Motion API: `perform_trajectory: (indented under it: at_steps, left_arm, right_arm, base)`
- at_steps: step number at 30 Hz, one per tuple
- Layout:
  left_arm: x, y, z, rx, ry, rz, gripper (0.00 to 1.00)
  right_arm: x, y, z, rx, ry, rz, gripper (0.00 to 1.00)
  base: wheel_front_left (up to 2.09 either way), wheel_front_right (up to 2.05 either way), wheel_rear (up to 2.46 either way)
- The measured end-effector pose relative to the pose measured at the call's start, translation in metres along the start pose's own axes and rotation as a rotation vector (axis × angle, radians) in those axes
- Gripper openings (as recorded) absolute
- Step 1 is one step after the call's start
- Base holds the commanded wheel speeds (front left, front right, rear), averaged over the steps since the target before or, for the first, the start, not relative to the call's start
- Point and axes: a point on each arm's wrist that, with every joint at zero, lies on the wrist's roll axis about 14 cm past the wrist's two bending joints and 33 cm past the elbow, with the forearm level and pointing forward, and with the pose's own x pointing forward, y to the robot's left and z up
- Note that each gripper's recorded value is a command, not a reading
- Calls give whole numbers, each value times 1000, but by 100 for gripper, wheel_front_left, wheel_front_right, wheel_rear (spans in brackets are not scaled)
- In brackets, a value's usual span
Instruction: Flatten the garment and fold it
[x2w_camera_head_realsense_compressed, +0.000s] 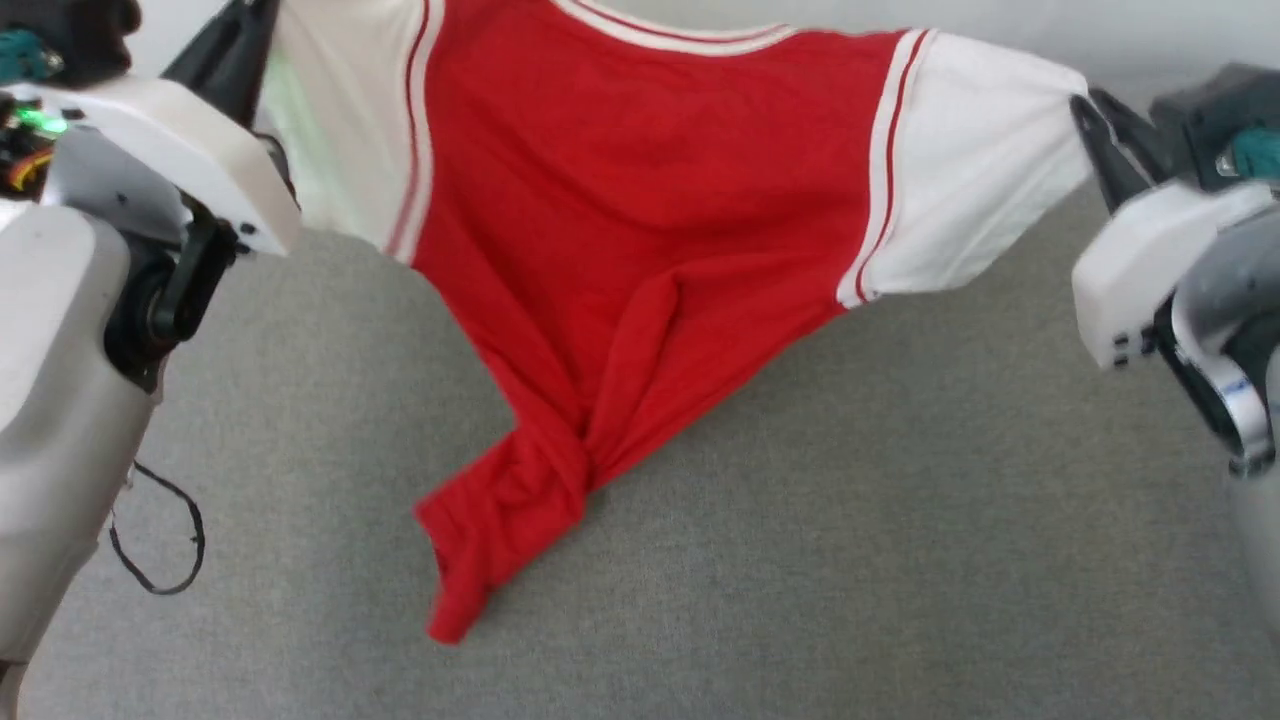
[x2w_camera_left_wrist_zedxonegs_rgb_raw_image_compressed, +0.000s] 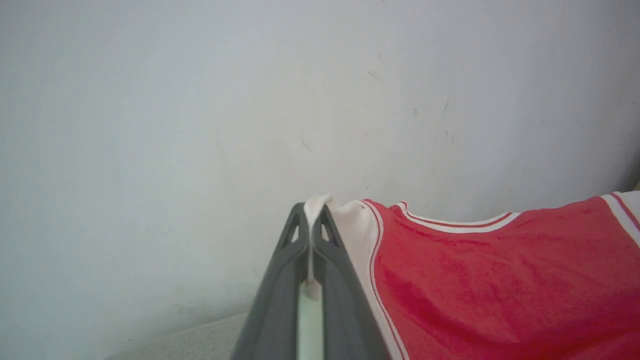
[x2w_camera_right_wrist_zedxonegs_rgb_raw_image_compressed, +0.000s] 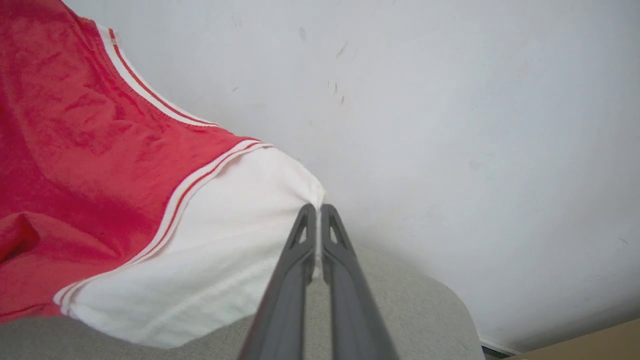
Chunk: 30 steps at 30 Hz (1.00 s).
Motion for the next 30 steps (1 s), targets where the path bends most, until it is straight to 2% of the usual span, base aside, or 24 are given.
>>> perform_trajectory:
  at_steps: [14,18,22,30]
  left_arm:
    - [-17,-26,139,147,-216,14,0]
    - [-9,-34,168,147,-262,15,0]
    - [2,-35,186,137,-294,28,0]
    - [36,-33,198,114,-315,29,0]
  right_arm:
    - [-20,-48,139,-173,-213,-109,0]
    - [-19,-62,170,-212,-259,-154,0]
    - [-10,-67,193,-237,-285,-176,0]
    - [20,-76,213,-256,-289,-204,0]
  base:
    - [0,0,0]
    - [0,0,0]
    - [0,0,0]
    - [0,0,0]
